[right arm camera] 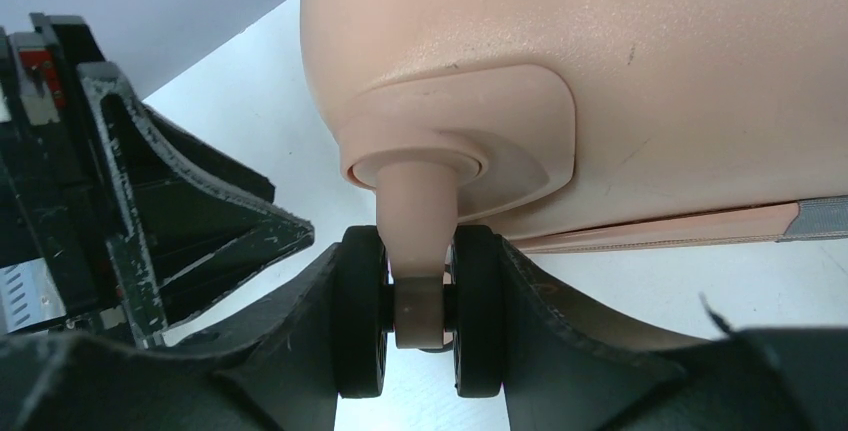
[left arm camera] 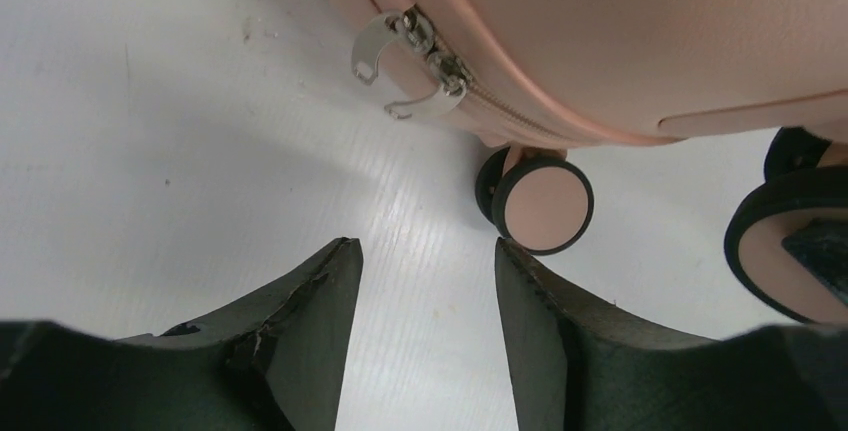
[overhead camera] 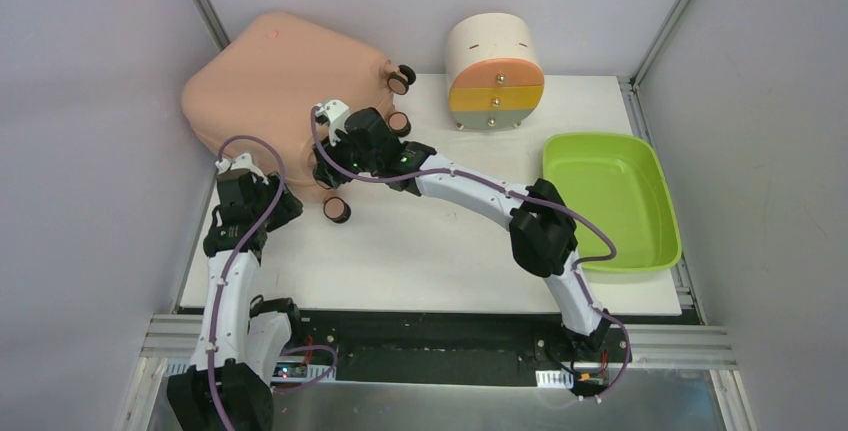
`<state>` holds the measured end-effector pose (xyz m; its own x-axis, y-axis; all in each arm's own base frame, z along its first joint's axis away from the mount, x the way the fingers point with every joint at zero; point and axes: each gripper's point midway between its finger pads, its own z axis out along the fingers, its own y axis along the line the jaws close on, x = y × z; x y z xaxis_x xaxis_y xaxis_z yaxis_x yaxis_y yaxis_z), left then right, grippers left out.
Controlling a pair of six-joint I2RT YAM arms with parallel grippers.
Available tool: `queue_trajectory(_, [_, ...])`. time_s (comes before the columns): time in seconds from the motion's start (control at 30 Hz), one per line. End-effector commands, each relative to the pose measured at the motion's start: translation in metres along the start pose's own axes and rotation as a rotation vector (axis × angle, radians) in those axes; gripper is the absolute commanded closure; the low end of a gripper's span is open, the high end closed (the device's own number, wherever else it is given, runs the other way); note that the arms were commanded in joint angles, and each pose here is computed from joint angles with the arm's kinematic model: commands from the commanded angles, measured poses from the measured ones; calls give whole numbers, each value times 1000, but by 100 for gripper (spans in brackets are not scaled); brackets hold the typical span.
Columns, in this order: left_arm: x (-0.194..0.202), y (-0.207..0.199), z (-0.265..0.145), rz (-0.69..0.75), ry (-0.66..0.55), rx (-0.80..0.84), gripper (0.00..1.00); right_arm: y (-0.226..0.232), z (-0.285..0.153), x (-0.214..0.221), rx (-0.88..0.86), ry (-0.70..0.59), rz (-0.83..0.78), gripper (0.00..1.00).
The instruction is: Open, take out, and arrange the luggage
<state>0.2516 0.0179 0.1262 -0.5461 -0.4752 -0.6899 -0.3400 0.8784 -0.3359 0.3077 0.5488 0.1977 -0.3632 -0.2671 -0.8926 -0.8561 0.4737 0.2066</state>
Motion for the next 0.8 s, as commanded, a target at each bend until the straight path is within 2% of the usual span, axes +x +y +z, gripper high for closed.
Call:
queue_trajectory(0.0, [-27,-17,13,69,-102,91,49,-24,-35,-85,82,-242,12,100])
queue_trajectory(0.07, [-34,-19,21,65,-129,99,54,-25,-35,-85,81,-244,14,100])
queue_trajectory(0.33, [-35,-10,45,76,-114,54,54,-25,-39,-84,59,-245,4,100])
queue_trajectory(0.53, [-53,-3,49,80,-235,21,53,-26,-38,-81,56,-239,6,100])
queue_trajectory(0.77, [-52,-15,56,100,-242,98,53,-27,-37,-77,58,-230,0,100])
